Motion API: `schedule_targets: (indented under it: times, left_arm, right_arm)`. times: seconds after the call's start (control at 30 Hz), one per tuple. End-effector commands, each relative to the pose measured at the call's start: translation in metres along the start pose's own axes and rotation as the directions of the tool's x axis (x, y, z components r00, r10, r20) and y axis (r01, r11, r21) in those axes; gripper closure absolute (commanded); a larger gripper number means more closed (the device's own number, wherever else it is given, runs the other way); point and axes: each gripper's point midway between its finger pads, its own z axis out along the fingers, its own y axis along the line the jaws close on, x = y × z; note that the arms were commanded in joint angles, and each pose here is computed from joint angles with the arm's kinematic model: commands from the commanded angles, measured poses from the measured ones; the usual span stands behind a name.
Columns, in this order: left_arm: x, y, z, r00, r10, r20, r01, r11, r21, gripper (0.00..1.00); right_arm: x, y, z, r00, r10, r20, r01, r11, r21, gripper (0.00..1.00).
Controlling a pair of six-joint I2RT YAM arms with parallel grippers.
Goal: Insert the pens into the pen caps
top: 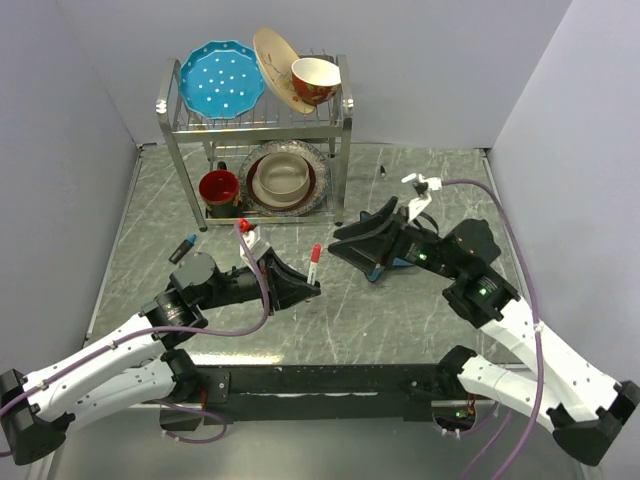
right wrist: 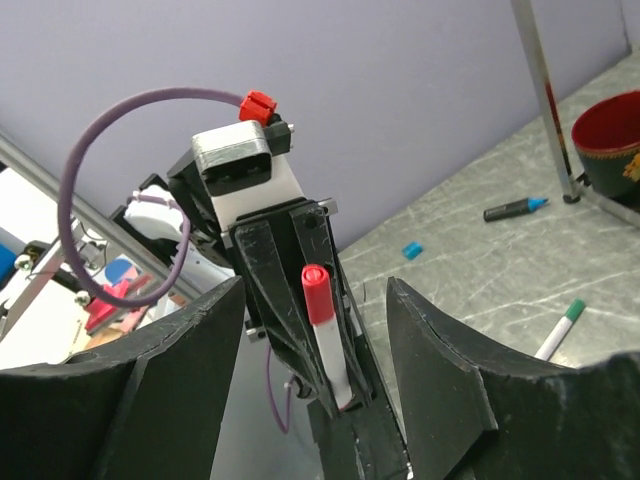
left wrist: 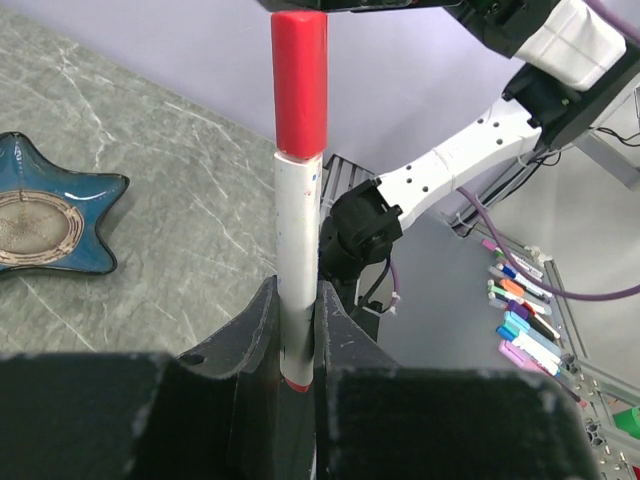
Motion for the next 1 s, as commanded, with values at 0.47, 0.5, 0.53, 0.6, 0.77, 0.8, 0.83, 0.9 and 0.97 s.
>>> schedule_targets:
  times: [0.47, 0.5, 0.53, 0.6, 0.77, 0.8, 0.83, 0.9, 0.97]
  left_arm:
    - [-0.004, -0.008, -0.002, 1.000, 0.024, 0.004, -0.024, 0.999, 0.036, 0.99]
    - [-0.003, -0.008, -0.001, 1.000, 0.023, 0.000, -0.023, 0.999, 0.037, 0.99]
    - [-0.003, -0.009, 0.000, 1.000, 0.021, -0.005, -0.021, 0.999, 0.042, 0.99]
    - [-0.002, -0.009, 0.001, 1.000, 0.019, -0.009, -0.019, 0.999, 0.046, 0.99]
    - [-0.005, -0.013, 0.000, 1.000, 0.023, -0.005, -0.022, 0.998, 0.060, 0.99]
    - [-0.007, -0.014, -0.001, 1.000, 0.026, 0.000, -0.026, 0.998, 0.064, 0.99]
    - [-0.010, -0.018, -0.003, 0.999, 0.036, 0.011, -0.036, 0.996, 0.076, 0.99]
    - [-0.015, -0.022, -0.005, 0.998, 0.048, 0.034, -0.051, 0.995, 0.085, 0.99]
    - [-0.023, -0.026, -0.008, 0.996, 0.061, 0.065, -0.067, 0.994, 0.087, 0.99]
  right_arm:
    - [-0.004, 0.011, 0.032, 0.999, -0.051, -0.002, 0.051, 0.998, 0.025, 0.50]
    - [-0.002, 0.011, 0.033, 0.999, -0.050, -0.009, 0.050, 0.999, 0.022, 0.50]
    - [0.000, 0.012, 0.033, 0.999, -0.050, -0.014, 0.050, 0.999, 0.018, 0.50]
    - [0.003, 0.011, 0.032, 0.999, -0.049, -0.019, 0.050, 0.999, 0.018, 0.53]
    - [0.015, 0.015, 0.031, 0.997, -0.051, -0.055, 0.050, 0.998, -0.022, 0.74]
    - [0.022, 0.012, 0.029, 0.996, -0.049, -0.074, 0.047, 0.999, -0.026, 0.82]
    - [0.026, 0.015, 0.026, 0.995, -0.048, -0.082, 0.045, 0.998, -0.040, 0.86]
    - [0.044, 0.013, 0.021, 0.991, -0.039, -0.131, 0.030, 0.997, -0.071, 0.96]
    - [0.060, 0.013, 0.014, 0.985, -0.032, -0.172, 0.016, 0.996, -0.093, 1.00]
